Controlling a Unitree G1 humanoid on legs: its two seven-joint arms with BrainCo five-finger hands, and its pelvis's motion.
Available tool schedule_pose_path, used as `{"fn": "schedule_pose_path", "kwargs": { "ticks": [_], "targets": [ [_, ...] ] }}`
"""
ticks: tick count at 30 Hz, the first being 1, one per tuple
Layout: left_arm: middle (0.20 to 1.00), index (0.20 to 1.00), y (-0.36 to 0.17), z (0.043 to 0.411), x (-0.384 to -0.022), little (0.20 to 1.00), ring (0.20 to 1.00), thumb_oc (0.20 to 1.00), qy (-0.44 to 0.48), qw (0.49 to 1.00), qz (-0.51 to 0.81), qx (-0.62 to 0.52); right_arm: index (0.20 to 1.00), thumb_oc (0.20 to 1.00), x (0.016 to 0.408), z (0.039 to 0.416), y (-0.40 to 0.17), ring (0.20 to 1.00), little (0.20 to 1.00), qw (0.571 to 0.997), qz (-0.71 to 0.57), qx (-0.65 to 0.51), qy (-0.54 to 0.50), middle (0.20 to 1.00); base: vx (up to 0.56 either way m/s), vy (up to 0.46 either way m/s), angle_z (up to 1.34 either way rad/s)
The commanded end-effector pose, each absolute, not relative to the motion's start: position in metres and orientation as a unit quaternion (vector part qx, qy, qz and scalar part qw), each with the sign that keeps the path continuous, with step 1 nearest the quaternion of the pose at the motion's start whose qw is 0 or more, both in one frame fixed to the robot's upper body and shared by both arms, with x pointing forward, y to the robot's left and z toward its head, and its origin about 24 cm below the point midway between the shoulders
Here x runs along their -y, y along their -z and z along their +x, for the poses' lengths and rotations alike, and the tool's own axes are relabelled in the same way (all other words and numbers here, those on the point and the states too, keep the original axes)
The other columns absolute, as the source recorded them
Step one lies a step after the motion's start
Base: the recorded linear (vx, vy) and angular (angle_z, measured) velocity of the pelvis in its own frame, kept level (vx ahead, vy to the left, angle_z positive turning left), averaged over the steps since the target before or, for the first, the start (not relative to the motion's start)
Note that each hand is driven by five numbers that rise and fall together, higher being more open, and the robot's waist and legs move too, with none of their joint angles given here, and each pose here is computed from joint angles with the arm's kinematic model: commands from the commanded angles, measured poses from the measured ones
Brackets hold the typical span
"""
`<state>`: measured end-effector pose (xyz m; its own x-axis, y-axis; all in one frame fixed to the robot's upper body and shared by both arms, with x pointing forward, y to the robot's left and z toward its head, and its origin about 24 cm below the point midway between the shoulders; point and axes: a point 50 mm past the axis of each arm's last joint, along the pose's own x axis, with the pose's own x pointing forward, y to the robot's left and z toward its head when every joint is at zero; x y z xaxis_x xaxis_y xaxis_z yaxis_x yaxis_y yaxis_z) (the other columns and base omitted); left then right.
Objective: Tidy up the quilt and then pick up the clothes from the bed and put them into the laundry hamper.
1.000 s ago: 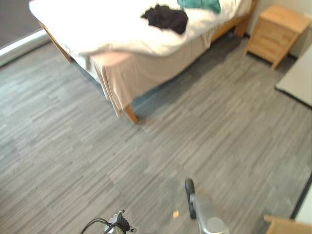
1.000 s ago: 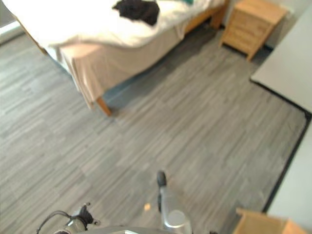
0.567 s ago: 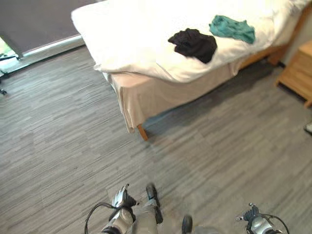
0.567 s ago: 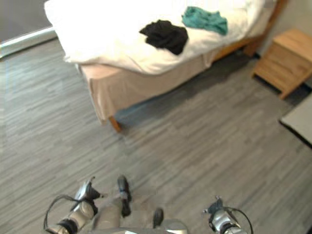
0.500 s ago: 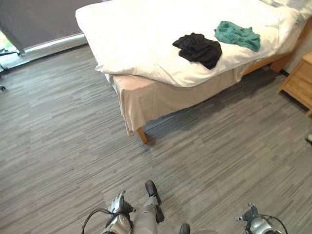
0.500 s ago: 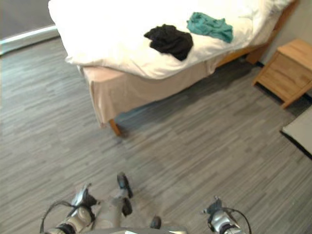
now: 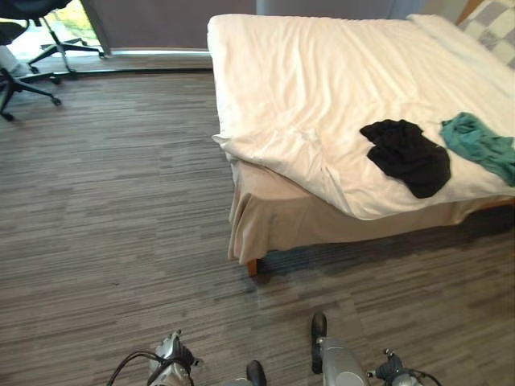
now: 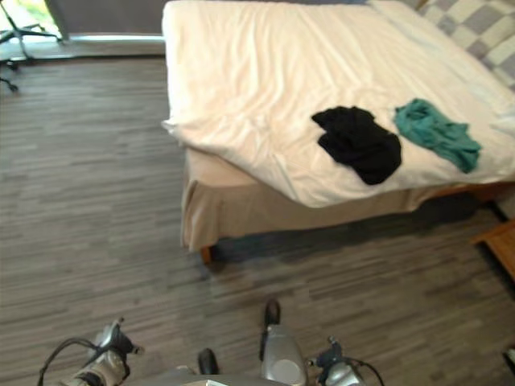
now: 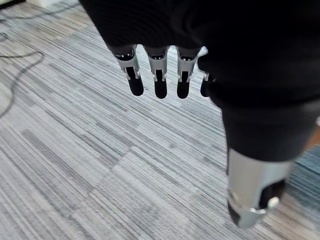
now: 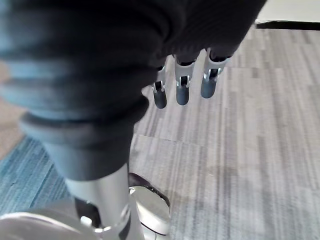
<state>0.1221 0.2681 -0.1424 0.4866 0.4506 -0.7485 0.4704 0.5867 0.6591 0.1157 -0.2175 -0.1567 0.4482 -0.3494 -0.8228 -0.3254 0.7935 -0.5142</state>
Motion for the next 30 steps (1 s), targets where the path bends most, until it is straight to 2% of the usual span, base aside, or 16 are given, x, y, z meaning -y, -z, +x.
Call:
{"fn": "schedule_pose_path", "kwargs": {
  "ticks": [1,6,12,17,18,19,20,22,26,29,30],
  "targets": [
    [1.000,1.000,0.139,0.136,-0.263,1.000,1.000,1.000,-0.018,0.759,0.436,-0.483,1.000,1.000,0.238,0.116,0.153,1.000,1.000,0.770,-0.340,-0.539,0.022,1.000,0.26,-0.251,0.13],
    [1.000,1.000,0.111,0.187,-0.249,1.000,1.000,1.000,-0.132,0.858,0.346,-0.357,1.000,1.000,0.254,0.114,0.149,1.000,1.000,0.763,-0.361,-0.534,0.052,1.000,0.09,-0.183,0.21],
    [1.000,1.000,0.052,0.223,-0.263,1.000,1.000,1.000,-0.262,0.910,0.266,-0.180,1.000,1.000,0.263,0.104,0.147,1.000,1.000,0.767,-0.355,-0.528,0.086,1.000,0.12,0.064,0.04],
    [1.000,1.000,-0.012,0.255,-0.278,1.000,1.000,1.000,-0.262,0.914,0.309,-0.034,1.000,1.000,0.261,0.093,0.150,1.000,1.000,0.768,-0.343,-0.534,0.087,1.000,0.08,0.022,-0.11],
    [1.000,1.000,-0.046,0.270,-0.275,1.000,1.000,1.000,-0.248,0.909,0.334,0.038,1.000,1.000,0.261,0.091,0.151,1.000,1.000,0.768,-0.338,-0.538,0.084,1.000,0.06,0.011,-0.09],
    [1.000,1.000,-0.046,0.270,-0.275,1.000,1.000,1.000,-0.248,0.908,0.334,0.038,1.000,1.000,0.261,0.091,0.151,1.000,1.000,0.768,-0.338,-0.538,0.084,1.000,0.06,0.013,-0.07],
    [1.000,1.000,-0.071,0.281,-0.270,1.000,1.000,1.000,-0.231,0.901,0.357,0.090,1.000,1.000,0.260,0.092,0.151,1.000,1.000,0.769,-0.335,-0.539,0.077,1.000,0.04,0.024,-0.17],
    [1.000,1.000,-0.079,0.288,-0.268,1.000,1.000,1.000,-0.224,0.897,0.367,0.103,1.000,1.000,0.260,0.093,0.151,1.000,1.000,0.770,-0.333,-0.539,0.075,1.000,0.04,0.026,-0.27],
    [1.000,1.000,-0.121,0.327,-0.247,1.000,1.000,1.000,-0.186,0.864,0.439,0.164,1.000,1.000,0.263,0.099,0.149,1.000,1.000,0.766,-0.348,-0.537,0.063,1.000,0.00,0.033,-0.22],
    [1.000,1.000,-0.129,0.344,-0.235,1.000,1.000,1.000,-0.171,0.858,0.454,0.166,1.000,1.000,0.266,0.101,0.148,1.000,1.000,0.764,-0.356,-0.535,0.061,1.000,-0.01,0.035,-0.42],
    [1.000,1.000,-0.127,0.360,-0.229,1.000,1.000,1.000,-0.151,0.838,0.505,0.141,1.000,1.000,0.271,0.104,0.146,1.000,1.000,0.764,-0.359,-0.532,0.068,1.000,0.00,0.050,-0.48]
  ]
}}
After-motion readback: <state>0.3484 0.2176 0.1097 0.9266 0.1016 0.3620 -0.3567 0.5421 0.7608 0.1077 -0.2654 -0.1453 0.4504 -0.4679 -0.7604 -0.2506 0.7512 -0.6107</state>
